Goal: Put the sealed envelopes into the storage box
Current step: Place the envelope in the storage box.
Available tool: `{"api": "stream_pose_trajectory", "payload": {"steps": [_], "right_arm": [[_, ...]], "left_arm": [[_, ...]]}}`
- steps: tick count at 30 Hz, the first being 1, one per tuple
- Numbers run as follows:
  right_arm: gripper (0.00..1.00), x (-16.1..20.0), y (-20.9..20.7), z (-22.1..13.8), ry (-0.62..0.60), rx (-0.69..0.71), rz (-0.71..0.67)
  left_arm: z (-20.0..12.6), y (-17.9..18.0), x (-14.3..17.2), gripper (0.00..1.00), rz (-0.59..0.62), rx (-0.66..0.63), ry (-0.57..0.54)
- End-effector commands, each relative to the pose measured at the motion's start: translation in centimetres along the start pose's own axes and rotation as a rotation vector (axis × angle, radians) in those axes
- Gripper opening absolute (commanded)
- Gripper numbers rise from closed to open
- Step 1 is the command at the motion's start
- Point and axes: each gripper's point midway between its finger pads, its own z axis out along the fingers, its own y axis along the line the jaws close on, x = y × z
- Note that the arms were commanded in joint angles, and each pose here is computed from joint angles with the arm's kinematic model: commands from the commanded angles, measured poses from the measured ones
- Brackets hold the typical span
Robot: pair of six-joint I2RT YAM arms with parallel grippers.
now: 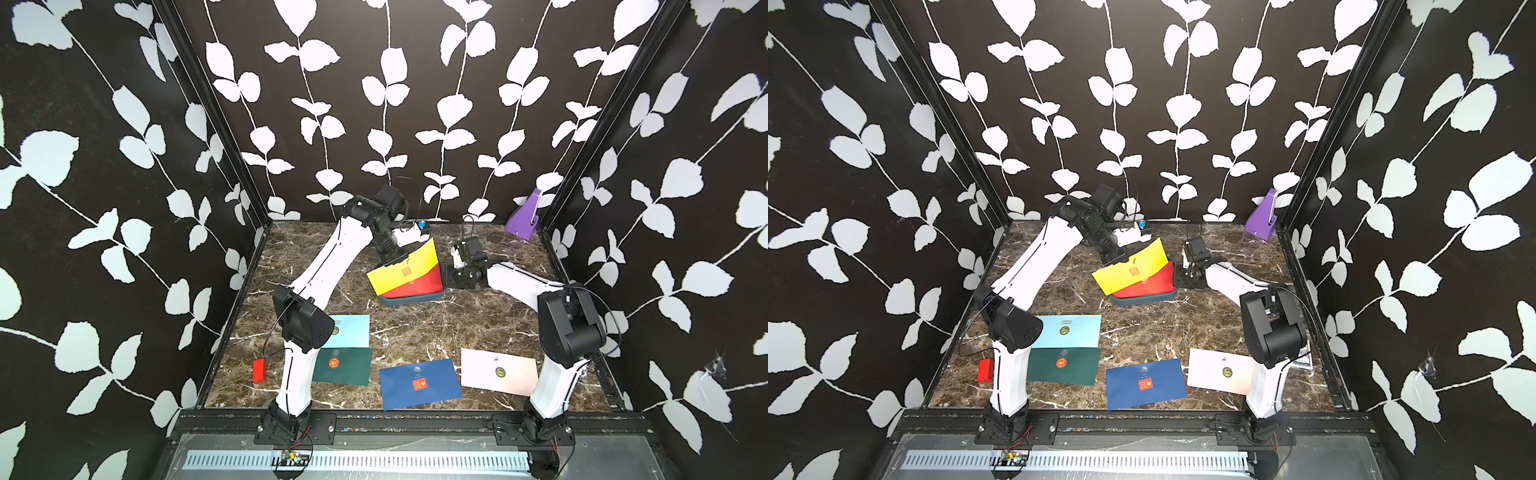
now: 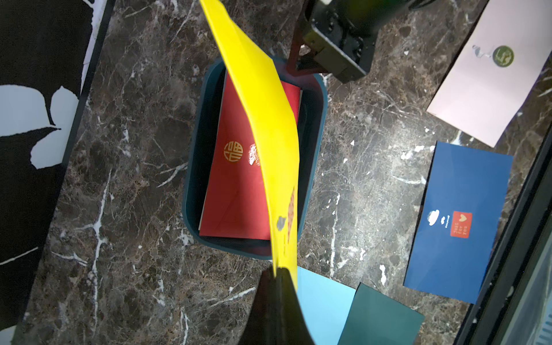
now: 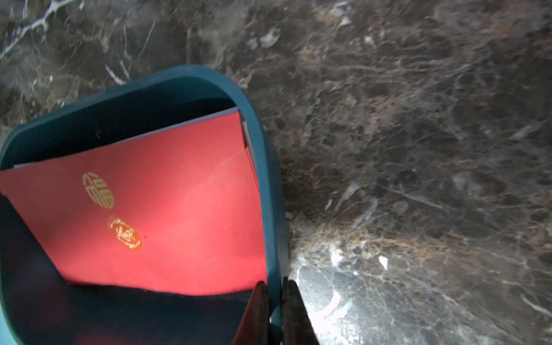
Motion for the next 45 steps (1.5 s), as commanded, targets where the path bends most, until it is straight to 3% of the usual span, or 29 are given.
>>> {"api": "stream_pose_trajectory", "payload": {"steps": [1,10,30,45], "right_arm": [[0.10,0.7,0.8,-1.2,0.030,-0.009,-0.052],[0.09,1.3,1.0,-1.7,0.039,-0.010,-0.057],[0.08,2.3,2.0,-1.6,0.068,-0.028,-0.072],[0.09,2.1,2.3,-1.8,0.053,-0.040,-0.031]], "left_arm": [[-0.1,-0.3,0.3,0.00,0.073,0.004,0.022],[2.7,0.4,1.4,0.00,0.113,0.020,0.094],[6.6,2.2,0.2,0.00,0.162,0.008,0.088],[11.3,3.1,3.1,0.00,0.138,0.010,0.229]]}}
